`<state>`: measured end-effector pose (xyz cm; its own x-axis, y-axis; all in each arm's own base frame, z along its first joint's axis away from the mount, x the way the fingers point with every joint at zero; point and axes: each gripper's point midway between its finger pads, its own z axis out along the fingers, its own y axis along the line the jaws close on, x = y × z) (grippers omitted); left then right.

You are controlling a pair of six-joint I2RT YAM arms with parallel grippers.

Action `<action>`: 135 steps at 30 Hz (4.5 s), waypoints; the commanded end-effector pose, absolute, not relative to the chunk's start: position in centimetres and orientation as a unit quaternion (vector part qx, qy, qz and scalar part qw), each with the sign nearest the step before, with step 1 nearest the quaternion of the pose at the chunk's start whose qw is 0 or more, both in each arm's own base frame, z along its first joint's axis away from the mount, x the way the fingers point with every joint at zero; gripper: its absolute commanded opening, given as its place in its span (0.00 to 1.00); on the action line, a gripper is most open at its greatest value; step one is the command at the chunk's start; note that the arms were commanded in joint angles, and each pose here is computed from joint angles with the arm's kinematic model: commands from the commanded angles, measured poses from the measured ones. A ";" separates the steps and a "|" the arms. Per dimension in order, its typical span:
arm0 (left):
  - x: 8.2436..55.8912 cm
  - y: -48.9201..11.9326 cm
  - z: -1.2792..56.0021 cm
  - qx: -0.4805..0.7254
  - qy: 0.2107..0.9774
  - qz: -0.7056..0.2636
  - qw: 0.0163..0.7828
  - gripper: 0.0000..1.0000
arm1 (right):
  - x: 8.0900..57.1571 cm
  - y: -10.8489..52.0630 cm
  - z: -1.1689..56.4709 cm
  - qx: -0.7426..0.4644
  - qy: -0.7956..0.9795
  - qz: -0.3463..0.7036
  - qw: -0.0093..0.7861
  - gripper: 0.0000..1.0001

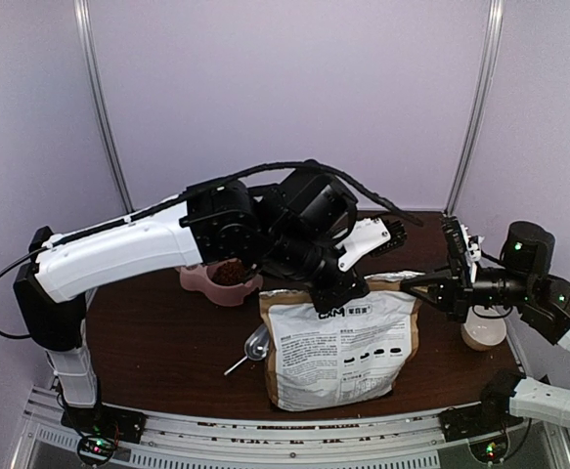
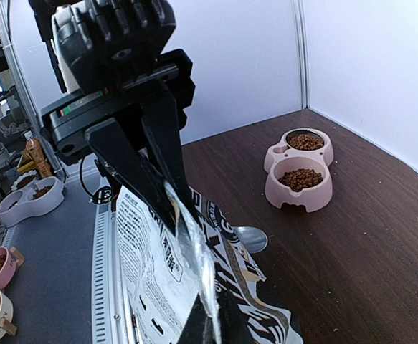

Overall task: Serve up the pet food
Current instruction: Press the seal on the pet food bag.

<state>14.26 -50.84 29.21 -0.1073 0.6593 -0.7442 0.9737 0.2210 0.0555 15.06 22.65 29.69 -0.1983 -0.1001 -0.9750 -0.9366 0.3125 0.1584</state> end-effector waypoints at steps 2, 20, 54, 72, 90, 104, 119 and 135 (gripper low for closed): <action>16.5 -46.1 29.6 0.559 0.737 -0.162 0.343 0.06 | 15.4 21.3 32.3 -0.383 0.638 0.401 0.535 0.00; 17.6 -43.1 28.6 0.555 0.752 -0.095 0.344 0.00 | 15.3 20.9 32.8 -0.377 0.637 0.394 0.546 0.00; 19.9 -38.2 28.0 0.521 0.773 -0.019 0.362 0.08 | 15.6 20.6 32.5 -0.373 0.645 0.381 0.548 0.00; 20.6 -35.3 27.1 0.499 0.790 0.000 0.355 0.00 | 15.7 20.3 32.5 -0.370 0.648 0.373 0.551 0.00; 21.5 -32.2 26.3 0.472 0.808 0.018 0.353 0.02 | 15.8 19.9 32.4 -0.367 0.654 0.364 0.552 0.00; 22.0 -29.9 26.6 0.447 0.818 0.024 0.362 0.05 | 15.8 19.7 32.3 -0.366 0.656 0.362 0.551 0.00; 20.5 -31.7 32.1 0.385 0.789 -0.146 0.456 0.62 | 13.7 21.1 33.5 -0.402 0.656 0.417 0.483 0.54; 20.8 -27.4 34.2 0.287 0.766 -0.315 0.482 0.84 | 17.2 25.1 33.1 -0.447 0.747 0.284 0.401 0.68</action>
